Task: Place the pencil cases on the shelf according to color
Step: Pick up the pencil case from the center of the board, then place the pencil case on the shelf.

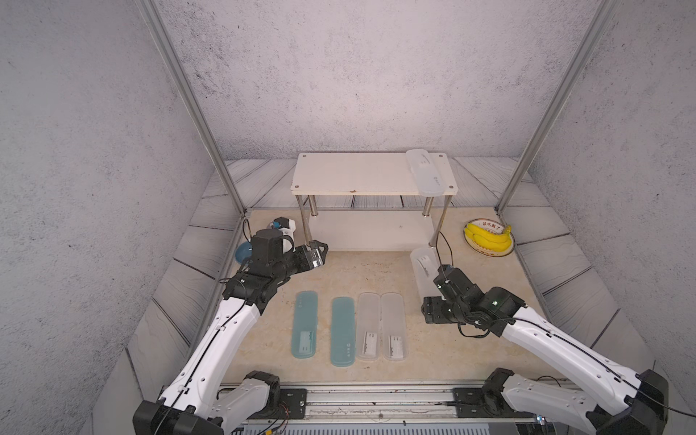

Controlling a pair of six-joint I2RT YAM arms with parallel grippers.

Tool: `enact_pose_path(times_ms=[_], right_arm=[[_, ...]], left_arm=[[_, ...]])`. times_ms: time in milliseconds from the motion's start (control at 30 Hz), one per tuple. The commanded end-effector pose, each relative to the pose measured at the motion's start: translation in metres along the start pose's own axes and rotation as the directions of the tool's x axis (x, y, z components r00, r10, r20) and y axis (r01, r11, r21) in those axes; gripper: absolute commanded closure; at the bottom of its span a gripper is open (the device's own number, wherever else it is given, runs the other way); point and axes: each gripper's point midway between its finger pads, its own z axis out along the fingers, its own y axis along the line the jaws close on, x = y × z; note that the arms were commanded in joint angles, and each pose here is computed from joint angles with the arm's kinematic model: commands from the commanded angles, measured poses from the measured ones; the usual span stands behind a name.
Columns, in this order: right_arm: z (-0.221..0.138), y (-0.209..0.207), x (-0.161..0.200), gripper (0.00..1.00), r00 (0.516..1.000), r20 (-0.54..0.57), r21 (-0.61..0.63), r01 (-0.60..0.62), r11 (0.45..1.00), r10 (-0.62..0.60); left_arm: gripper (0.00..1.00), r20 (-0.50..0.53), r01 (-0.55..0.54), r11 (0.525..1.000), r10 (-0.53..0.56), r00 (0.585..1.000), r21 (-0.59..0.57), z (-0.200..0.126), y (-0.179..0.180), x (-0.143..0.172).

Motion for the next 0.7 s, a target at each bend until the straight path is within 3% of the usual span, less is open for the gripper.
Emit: enact_pose_path(times_ms=[0, 167, 467, 667], right_arm=[[-0.019, 0.004, -0.013, 0.41, 0.999, 0.037, -0.009, 0.018, 1.0, -0.018], [-0.043, 0.027, -0.037, 0.4, 0.994, 0.108, -0.11, 0.015, 0.994, -0.003], [-0.105, 0.036, -0.089, 0.4, 0.946, 0.322, -0.158, 0.031, 0.987, 0.022], [-0.136, 0.031, -0.124, 0.4, 0.9, 0.436, -0.089, 0.045, 0.995, -0.001]], left_arm=[[0.01, 0.019, -0.033, 0.999, 0.032, 0.999, 0.024, -0.012, -0.014, -0.012], [0.01, 0.019, -0.091, 0.991, 0.089, 0.996, 0.103, -0.016, -0.043, -0.036], [0.01, 0.139, -0.212, 0.964, 0.191, 0.972, 0.158, -0.035, -0.08, -0.085], [0.01, 0.179, -0.247, 0.956, 0.218, 0.959, 0.16, -0.038, -0.098, -0.118]])
